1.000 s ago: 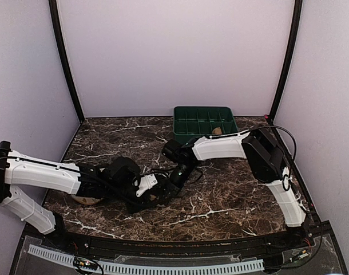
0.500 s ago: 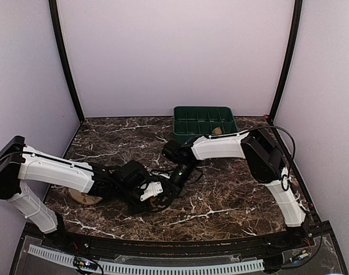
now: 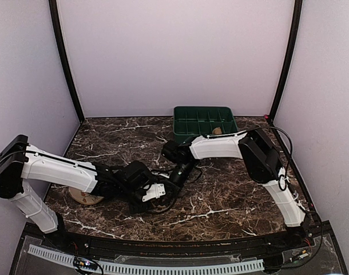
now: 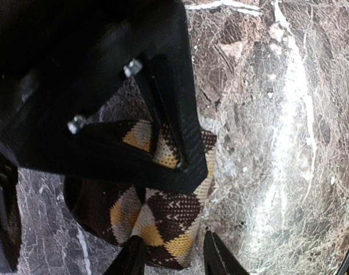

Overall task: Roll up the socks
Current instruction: Roll the sock at the center of the board.

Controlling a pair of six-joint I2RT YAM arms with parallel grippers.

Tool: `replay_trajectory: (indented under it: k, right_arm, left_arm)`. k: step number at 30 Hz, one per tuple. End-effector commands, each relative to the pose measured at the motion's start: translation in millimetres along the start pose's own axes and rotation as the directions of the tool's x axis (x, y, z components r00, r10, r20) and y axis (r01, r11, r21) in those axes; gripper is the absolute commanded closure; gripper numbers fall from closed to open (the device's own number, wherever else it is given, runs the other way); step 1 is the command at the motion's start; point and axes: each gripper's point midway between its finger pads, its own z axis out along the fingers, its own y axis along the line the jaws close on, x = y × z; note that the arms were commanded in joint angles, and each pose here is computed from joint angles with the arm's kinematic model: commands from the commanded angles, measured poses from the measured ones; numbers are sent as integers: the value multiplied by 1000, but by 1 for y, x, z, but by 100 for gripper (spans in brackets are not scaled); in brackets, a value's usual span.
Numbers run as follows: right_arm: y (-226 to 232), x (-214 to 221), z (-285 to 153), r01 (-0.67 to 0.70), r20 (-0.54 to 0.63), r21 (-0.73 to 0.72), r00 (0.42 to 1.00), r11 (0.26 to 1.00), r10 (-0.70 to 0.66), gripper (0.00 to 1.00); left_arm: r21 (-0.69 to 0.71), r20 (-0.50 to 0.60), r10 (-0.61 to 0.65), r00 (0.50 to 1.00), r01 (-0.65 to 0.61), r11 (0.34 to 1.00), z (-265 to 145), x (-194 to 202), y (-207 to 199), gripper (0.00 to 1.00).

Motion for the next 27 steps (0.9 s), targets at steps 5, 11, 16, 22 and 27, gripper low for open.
replay_trajectory:
  k: [5,11,16,22,27]
  right_arm:
    - [-7,6,4,-18,-26,-7,999,1000,18,100]
    - [-6,5,4,-15,-25,-16,1000,1000,15,100]
    - [-4,5,3,-14,-23,-21,1000,1000,14,100]
    - [-2,4,2,-10,-21,-34,1000,999,10,100]
    - [0,3,1,-13,-19,-42,1000,999,12,100]
  left_arm:
    - [-42,10,76,997,-76,996,-6,-13,6,62]
    - [-7,-36,100,994,-101,995,3,-5,-2,62]
    - [10,-43,104,994,-104,995,6,-3,-6,62]
    - [5,-85,107,991,-107,994,15,5,-6,62]
    - [43,-108,119,987,-115,992,19,8,-12,74]
